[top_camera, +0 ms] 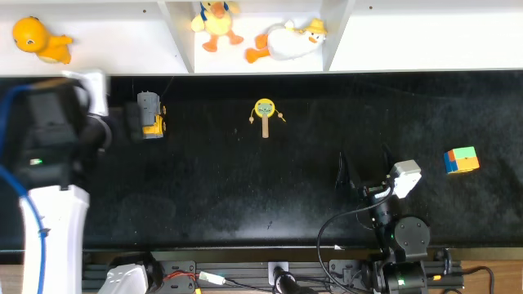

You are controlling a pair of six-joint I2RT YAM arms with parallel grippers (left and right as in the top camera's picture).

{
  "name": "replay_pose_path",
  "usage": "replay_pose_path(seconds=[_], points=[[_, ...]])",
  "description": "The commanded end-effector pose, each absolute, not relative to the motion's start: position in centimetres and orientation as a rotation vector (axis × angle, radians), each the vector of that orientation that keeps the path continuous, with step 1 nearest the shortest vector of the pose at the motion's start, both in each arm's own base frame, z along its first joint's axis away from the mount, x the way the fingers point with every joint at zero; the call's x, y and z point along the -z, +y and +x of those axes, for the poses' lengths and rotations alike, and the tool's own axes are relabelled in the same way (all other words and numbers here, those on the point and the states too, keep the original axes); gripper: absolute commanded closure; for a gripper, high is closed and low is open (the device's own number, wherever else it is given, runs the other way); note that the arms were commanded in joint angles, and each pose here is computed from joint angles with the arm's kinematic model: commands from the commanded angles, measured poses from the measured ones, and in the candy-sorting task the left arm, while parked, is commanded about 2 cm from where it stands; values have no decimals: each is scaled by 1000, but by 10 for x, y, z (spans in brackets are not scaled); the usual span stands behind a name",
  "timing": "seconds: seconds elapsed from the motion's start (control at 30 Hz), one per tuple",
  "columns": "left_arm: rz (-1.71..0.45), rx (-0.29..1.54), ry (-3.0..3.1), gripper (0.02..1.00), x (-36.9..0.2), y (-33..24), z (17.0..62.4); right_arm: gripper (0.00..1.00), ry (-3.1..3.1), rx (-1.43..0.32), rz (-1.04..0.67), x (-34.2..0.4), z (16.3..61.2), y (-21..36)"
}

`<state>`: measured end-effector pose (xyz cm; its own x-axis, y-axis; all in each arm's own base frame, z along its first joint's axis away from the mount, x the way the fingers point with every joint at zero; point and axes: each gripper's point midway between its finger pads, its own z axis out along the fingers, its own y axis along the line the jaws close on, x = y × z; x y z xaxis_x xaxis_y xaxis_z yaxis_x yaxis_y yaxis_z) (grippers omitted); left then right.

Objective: Store Toys

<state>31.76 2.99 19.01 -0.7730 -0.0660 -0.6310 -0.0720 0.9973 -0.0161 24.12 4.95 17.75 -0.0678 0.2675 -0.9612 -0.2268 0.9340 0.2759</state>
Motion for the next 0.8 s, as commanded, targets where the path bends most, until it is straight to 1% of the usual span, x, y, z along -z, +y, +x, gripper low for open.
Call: replay_pose_path(seconds=[0.03,0.1,0.2,0.33,0.47,0.57,0.8], points=[[-79,18,2502,20,-147,9,314,7,1590,-405,40,-173,242,49],[-31,28,2519,20,-133,-3,314,5,1590,-405,40,-173,242,49],[16,-3,2539,20,-115,-13,316,3,1590,-405,40,-173,242,49],[-16,-79,2600,20,-93,-7,317,3,1590,-405,40,-173,242,49],[-14,-85,2644,20,-73,-8,323,3,1590,-405,40,-173,242,49],[-26,-82,2642,20,-64,-8,331,5,1590,-405,40,-173,242,49],[-54,-89,2612,20,-59,-5,345,7,1590,-405,40,-173,242,49]])
